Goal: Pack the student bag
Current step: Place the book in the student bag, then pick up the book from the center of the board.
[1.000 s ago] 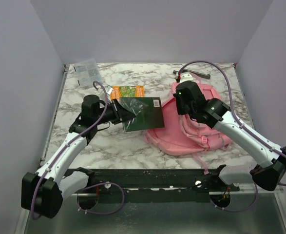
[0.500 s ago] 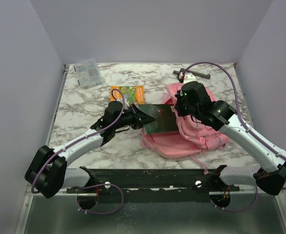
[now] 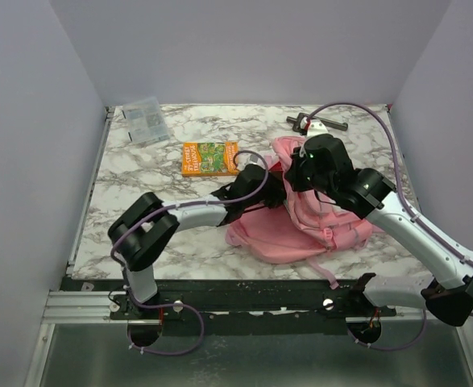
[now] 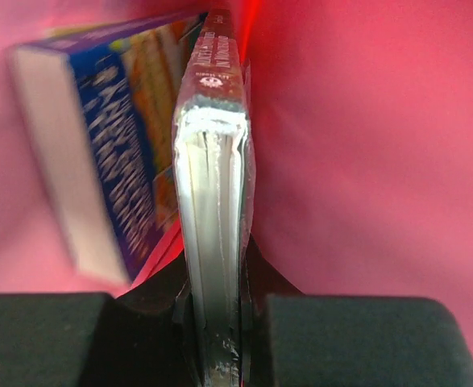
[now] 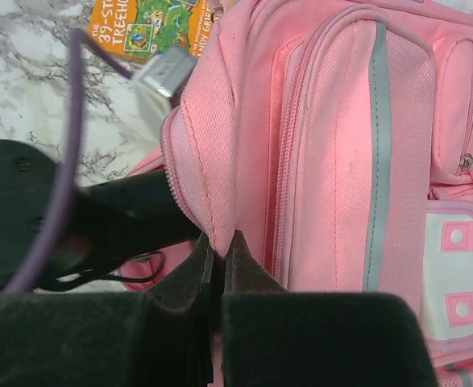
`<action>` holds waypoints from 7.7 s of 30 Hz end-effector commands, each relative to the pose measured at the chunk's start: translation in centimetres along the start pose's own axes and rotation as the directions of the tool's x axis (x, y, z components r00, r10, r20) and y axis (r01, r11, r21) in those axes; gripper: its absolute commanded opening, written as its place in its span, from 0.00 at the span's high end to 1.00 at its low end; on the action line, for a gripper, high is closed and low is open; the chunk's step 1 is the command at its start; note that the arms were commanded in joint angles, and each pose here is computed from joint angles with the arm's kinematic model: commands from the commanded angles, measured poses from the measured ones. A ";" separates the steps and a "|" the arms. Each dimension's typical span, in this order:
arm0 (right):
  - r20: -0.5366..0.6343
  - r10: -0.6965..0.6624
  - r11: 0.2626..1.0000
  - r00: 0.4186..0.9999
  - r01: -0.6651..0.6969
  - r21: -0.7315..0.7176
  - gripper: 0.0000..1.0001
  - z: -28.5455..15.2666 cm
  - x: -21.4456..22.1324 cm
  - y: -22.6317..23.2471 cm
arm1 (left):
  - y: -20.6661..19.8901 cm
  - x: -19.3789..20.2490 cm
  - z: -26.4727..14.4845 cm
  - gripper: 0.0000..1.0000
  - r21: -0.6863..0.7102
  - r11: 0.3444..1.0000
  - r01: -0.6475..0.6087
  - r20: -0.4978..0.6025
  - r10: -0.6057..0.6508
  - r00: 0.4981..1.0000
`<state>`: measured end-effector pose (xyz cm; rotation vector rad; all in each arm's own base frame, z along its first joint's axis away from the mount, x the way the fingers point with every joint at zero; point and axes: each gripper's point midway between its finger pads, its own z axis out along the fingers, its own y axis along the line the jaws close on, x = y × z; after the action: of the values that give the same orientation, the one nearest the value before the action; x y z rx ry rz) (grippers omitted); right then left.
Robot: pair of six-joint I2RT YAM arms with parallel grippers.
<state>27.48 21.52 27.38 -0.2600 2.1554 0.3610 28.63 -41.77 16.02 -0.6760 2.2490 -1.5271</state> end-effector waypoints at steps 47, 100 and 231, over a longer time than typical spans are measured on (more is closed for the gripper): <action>0.260 0.044 0.991 0.965 -0.075 0.111 1.00 -4.6 -5.3 -3.3 | -0.9 2.9 -3.5 0.24 0.070 0.965 -0.254 -0.167 0.263 0.950; -0.061 0.417 0.907 0.907 -0.420 -0.033 0.16 32.2 -0.8 0.9 | -6.0 -16.5 -24.2 0.01 -0.202 0.619 -0.759 0.287 0.779 0.558; -0.279 0.809 0.059 0.517 -0.545 -0.836 0.00 -4.3 -1.3 16.6 | -8.1 -8.8 -29.1 1.00 0.638 0.706 -0.308 0.384 0.055 0.922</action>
<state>17.60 36.44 27.19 0.1811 1.7178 1.8924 23.58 -17.47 30.05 -0.4800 1.4691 -1.7232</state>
